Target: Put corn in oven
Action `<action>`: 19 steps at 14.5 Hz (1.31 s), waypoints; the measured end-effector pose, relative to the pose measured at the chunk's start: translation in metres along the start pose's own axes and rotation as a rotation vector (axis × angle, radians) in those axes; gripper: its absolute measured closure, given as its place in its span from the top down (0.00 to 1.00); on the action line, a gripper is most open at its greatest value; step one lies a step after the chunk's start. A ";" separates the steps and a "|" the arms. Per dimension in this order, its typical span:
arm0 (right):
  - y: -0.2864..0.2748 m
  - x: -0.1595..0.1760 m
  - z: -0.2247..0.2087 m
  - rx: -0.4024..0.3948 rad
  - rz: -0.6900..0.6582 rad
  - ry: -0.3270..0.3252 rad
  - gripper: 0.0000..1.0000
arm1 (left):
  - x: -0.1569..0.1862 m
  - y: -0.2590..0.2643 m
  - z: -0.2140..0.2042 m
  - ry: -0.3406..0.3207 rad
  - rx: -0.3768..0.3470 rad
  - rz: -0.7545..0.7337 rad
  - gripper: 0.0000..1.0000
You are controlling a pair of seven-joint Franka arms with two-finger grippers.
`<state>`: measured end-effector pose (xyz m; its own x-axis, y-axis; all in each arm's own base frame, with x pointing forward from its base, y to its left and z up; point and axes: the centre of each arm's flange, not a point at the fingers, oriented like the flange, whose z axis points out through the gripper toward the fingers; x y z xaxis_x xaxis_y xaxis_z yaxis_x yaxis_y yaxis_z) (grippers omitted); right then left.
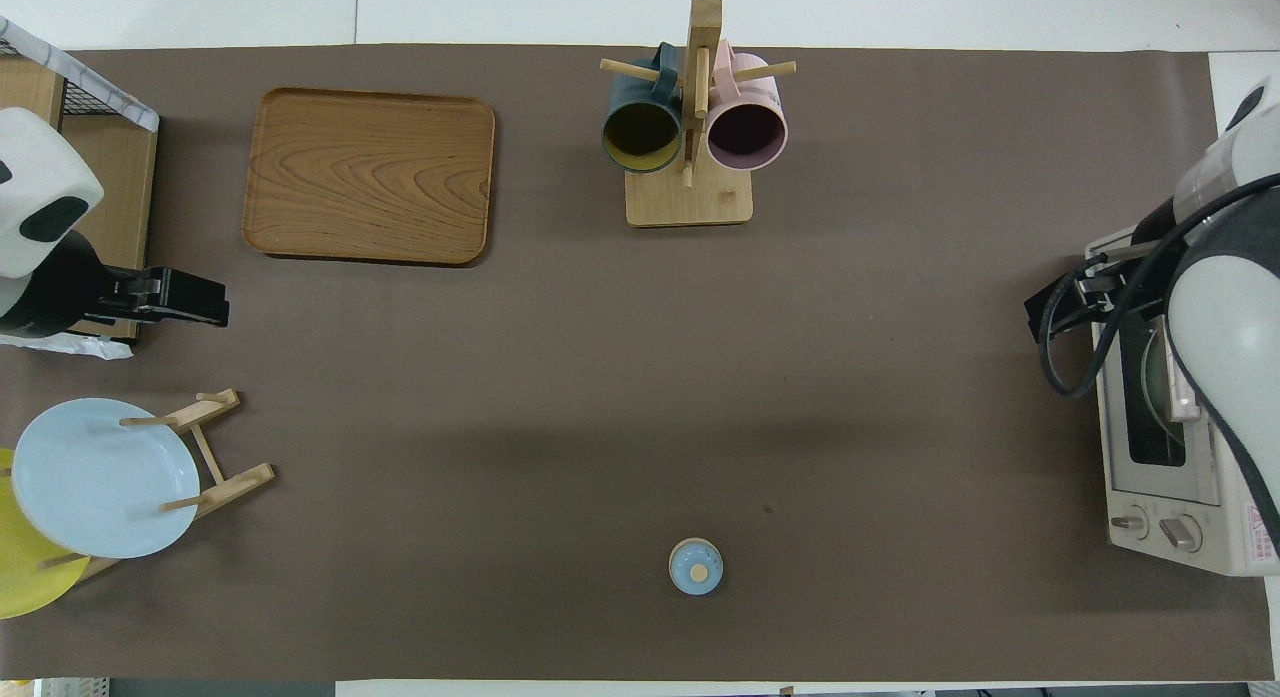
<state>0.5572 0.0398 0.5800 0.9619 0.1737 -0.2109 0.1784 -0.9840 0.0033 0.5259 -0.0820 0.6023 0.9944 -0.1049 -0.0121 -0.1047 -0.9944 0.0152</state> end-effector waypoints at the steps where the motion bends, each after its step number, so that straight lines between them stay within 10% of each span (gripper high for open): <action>1: 0.003 -0.001 -0.002 0.000 0.005 0.005 1.00 | 0.000 0.000 0.000 0.000 0.000 0.000 1.00; 19: 0.036 -0.016 -0.018 0.004 0.114 0.055 1.00 | 0.000 0.000 0.000 0.000 0.000 0.000 1.00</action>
<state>0.5522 0.0029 0.6015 0.9858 0.0629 -0.1556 0.0669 -0.9976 0.0204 0.5259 -0.0820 0.6023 0.9944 -0.1049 -0.0121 -0.1047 -0.9944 0.0152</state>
